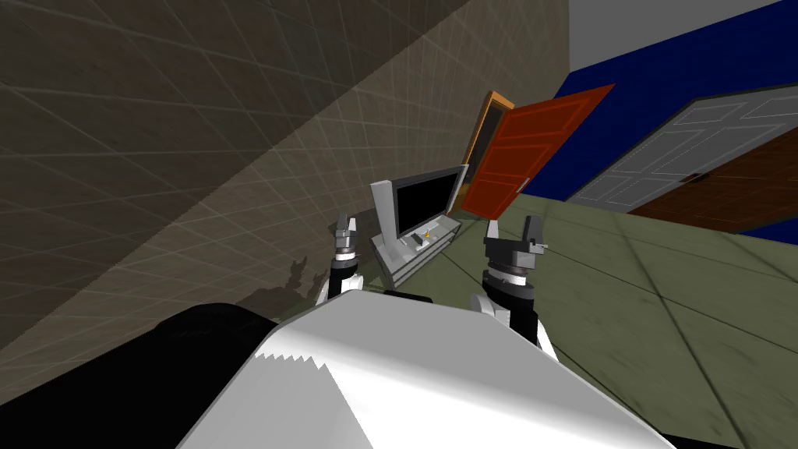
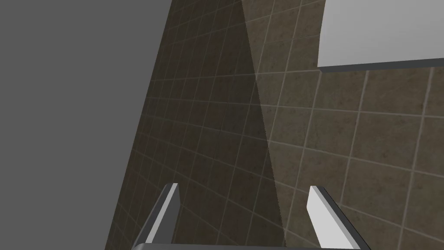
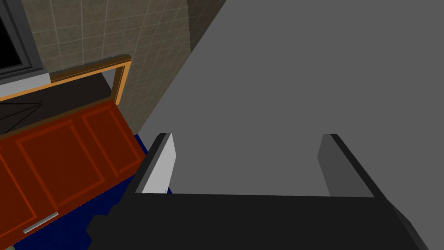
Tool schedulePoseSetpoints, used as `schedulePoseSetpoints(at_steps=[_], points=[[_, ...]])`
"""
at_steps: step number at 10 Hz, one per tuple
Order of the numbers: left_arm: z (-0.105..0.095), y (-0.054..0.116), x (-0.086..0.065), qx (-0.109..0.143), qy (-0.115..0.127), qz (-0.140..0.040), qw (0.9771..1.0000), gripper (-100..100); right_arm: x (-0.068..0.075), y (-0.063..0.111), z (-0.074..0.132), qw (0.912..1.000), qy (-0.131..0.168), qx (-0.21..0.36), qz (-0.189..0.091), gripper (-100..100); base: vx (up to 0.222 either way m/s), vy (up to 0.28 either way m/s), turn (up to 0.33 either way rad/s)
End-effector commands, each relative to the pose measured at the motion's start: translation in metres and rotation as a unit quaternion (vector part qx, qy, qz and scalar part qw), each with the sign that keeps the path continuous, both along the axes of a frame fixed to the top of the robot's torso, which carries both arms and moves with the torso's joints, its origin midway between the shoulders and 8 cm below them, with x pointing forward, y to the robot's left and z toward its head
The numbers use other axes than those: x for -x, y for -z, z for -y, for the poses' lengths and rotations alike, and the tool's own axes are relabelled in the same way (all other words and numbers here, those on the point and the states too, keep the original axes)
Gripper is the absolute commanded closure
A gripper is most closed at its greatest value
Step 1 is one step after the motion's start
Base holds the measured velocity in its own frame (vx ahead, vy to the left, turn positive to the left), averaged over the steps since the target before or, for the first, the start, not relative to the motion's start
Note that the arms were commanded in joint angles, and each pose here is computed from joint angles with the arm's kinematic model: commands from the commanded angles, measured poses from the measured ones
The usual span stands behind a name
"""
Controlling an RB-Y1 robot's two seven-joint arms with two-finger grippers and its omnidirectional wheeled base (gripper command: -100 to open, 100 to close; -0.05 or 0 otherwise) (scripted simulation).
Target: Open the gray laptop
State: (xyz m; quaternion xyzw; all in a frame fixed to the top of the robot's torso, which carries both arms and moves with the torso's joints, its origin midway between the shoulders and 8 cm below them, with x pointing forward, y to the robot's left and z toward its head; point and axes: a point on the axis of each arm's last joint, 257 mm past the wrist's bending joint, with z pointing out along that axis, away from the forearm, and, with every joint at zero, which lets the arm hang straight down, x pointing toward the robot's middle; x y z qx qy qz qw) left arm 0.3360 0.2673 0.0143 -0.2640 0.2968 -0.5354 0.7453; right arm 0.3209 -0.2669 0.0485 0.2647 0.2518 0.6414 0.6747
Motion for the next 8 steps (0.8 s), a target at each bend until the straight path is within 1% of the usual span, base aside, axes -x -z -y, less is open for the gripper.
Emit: schedulePoseSetpoints(at_steps=[1,8], points=[[0.0000,0.0000,0.0000,0.000,0.000,0.000,1.0000,0,0.0000,0.0000,0.0000,1.0000,0.000,0.000,0.000,0,0.000,0.000,0.000],[0.0000,-0.0001,0.0001,0.000,0.000,0.000,1.0000,0,0.0001,-0.0001,0.0000,1.0000,0.000,0.000,0.000,0,0.000,0.000,0.000]])
